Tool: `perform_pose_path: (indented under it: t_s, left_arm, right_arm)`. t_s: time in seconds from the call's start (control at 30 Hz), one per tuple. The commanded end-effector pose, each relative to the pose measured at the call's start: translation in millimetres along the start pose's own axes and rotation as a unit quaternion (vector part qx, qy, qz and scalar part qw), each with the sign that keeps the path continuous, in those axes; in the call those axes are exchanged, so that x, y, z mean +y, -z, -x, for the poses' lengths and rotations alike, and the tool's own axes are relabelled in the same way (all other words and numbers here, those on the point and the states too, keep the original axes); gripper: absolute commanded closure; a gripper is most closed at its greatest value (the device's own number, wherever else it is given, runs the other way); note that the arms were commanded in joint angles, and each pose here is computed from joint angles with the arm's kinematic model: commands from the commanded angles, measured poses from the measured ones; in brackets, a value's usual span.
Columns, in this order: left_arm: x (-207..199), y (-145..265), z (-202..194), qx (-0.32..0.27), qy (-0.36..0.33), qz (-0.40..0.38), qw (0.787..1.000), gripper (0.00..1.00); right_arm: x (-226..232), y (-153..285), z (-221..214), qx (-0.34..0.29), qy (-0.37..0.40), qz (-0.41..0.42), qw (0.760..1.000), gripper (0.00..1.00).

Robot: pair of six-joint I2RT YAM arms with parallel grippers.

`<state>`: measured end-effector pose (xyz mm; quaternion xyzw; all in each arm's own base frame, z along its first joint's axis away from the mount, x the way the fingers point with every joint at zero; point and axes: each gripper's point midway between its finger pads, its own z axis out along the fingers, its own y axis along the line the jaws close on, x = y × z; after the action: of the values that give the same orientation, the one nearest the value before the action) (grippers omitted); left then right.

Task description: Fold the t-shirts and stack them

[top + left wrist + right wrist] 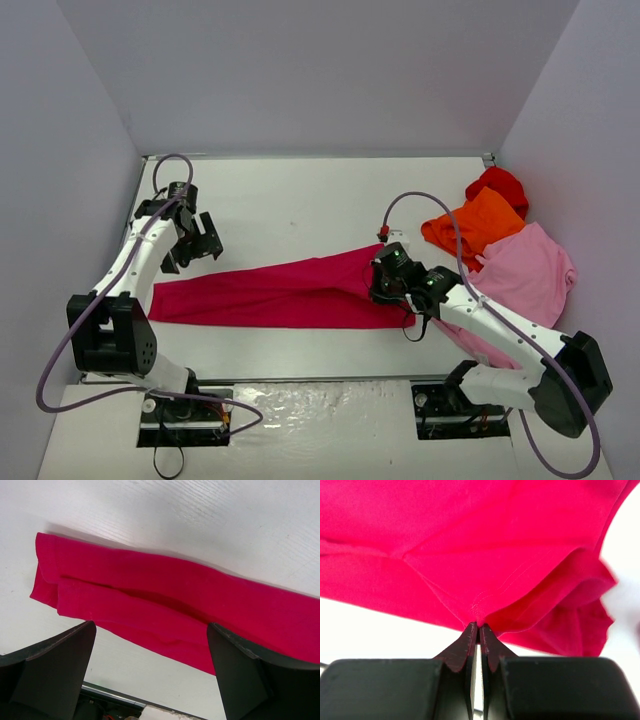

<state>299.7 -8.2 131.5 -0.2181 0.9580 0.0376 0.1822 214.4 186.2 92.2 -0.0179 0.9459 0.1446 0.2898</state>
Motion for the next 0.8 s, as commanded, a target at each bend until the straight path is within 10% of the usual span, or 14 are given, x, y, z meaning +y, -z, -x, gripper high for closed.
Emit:
perform_pose_path:
  t_s: [0.0, 0.2, 0.4, 0.77]
  left_arm:
    - [-1.2, 21.1, 12.4, -0.041, 0.008, -0.009, 0.999, 0.08]
    - [-3.6, 21.0, 11.3, -0.04, 0.002, -0.01, 0.999, 0.08]
    - [-8.1, 18.7, 10.5, -0.037, -0.007, -0.011, 0.999, 0.08]
    - [-9.5, 16.9, 10.3, -0.033, -0.011, -0.01, 0.999, 0.08]
  right_arm:
    - [6.7, 10.6, -14.5, -0.002, -0.021, 0.002, 1.0, 1.0]
    - [22.9, 16.4, -43.0, 0.003, -0.034, 0.016, 0.999, 1.0]
    - [42.7, 27.3, -72.4, 0.004, -0.028, 0.031, 0.999, 0.66]
    - [27.1, 33.4, -23.0, -0.081, 0.003, -0.051, 0.995, 0.65]
